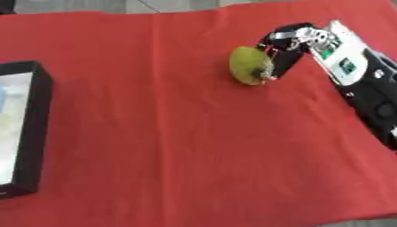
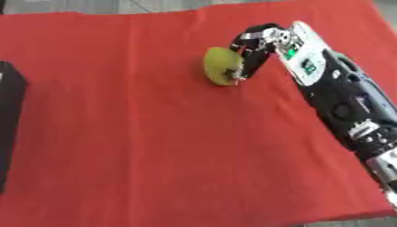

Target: Pick up the objects with one hand, pass them to the other hand, and then place them into the box on the other side of the table.

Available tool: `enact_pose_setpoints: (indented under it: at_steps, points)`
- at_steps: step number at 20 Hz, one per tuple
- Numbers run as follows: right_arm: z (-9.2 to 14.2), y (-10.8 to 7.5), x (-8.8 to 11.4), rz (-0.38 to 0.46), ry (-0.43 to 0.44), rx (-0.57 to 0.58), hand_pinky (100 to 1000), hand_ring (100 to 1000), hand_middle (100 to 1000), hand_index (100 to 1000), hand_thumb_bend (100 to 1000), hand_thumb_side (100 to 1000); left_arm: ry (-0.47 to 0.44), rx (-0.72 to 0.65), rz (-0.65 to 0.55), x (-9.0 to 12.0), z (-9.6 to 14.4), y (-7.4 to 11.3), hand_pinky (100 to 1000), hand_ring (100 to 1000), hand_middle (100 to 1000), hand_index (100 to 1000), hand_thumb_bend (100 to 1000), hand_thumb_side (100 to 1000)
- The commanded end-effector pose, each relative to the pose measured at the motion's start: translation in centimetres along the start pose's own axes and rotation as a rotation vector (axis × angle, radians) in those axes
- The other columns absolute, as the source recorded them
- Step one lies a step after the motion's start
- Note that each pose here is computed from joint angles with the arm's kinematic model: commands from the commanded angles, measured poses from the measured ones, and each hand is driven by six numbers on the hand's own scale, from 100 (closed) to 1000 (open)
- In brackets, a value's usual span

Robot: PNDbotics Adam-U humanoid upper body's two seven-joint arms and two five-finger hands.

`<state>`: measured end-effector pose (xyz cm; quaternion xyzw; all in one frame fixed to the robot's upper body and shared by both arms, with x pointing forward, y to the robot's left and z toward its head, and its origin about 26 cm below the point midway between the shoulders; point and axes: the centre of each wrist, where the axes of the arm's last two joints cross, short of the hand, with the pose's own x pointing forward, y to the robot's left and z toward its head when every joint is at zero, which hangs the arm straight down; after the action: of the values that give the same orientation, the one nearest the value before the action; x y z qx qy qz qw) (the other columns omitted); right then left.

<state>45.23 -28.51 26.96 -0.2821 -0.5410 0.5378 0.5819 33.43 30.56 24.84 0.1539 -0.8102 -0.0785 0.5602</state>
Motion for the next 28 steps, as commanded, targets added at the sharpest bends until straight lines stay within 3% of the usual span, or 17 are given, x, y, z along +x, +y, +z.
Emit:
enact_pose_setpoints:
  at_steps: [1, 7, 14, 20, 28]
  points:
    - [0.4, -0.5, 0.5, -0.012, -0.003, -0.086, 785, 683, 583, 570, 100, 100, -0.035, 0.013, -0.012, 1.1, -0.1, 0.7, 911, 723, 702, 723, 527, 599]
    - [1.4, -0.9, 1.0, -0.071, -0.040, -0.175, 768, 659, 560, 540, 100, 100, -0.036, 0.014, -0.014, 1.1, -0.1, 0.7, 910, 722, 700, 721, 523, 599]
    - [5.5, -2.3, 2.8, -0.116, -0.105, -0.394, 769, 650, 563, 542, 100, 100, -0.037, 0.023, -0.018, 1.0, -0.1, 1.0, 907, 722, 702, 721, 518, 600]
    - [8.0, -0.1, 4.7, -0.180, -0.190, -0.513, 768, 643, 563, 542, 100, 100, -0.057, 0.020, -0.025, 1.3, -0.3, 1.0, 905, 723, 700, 720, 514, 600]
    - [10.1, 2.9, 7.0, -0.238, -0.293, -0.588, 738, 611, 564, 542, 100, 100, -0.100, -0.013, -0.058, 2.3, -0.8, 0.8, 899, 722, 696, 722, 514, 602]
